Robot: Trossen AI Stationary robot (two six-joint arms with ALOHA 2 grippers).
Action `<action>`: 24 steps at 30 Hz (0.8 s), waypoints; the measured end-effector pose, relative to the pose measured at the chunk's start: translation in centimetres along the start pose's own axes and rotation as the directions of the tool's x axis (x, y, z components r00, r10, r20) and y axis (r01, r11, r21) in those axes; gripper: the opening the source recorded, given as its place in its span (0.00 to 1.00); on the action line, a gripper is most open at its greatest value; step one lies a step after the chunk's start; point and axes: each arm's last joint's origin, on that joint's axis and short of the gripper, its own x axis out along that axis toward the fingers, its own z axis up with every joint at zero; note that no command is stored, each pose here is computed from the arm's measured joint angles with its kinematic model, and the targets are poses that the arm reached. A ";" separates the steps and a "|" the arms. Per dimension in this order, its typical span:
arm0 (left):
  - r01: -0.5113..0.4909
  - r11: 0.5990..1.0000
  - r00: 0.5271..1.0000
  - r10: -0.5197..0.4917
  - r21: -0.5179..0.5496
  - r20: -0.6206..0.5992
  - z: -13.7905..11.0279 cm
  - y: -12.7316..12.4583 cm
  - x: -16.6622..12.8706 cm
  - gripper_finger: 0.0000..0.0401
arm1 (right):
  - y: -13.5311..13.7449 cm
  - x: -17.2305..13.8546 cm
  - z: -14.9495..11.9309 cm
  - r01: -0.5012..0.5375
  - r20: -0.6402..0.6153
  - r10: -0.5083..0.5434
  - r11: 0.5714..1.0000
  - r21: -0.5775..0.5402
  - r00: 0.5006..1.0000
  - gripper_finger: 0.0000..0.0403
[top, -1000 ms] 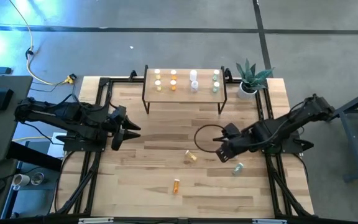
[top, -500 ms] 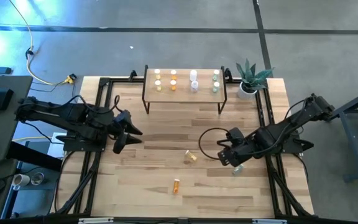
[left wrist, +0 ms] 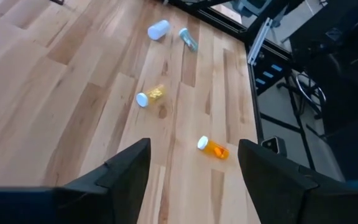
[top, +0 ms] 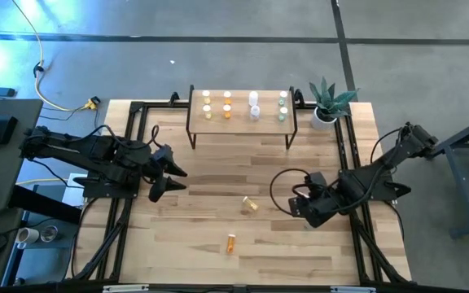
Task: Pick and place medicine bottles onto shelf by color
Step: Put the yellow pill bottle on the shelf and align it to the other yellow pill bottle
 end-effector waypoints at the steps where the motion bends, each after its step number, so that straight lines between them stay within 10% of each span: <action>1: 0.001 1.000 1.000 -0.001 0.000 0.000 0.0 0.0 0.0 0.58 | 0.0 0.0 -0.1 0.000 -0.001 0.000 1.000 0.020 1.000 0.49; 13: 0.002 1.000 1.000 -0.002 0.000 -0.001 0.0 0.0 0.0 0.57 | 2.5 3.3 -0.4 -0.017 0.057 0.027 0.987 -0.161 0.998 0.49; 24: 0.002 1.000 1.000 -0.002 0.000 -0.001 0.0 0.0 0.0 0.57 | 6.9 8.3 2.3 -0.112 0.089 0.169 0.886 -0.450 0.982 0.49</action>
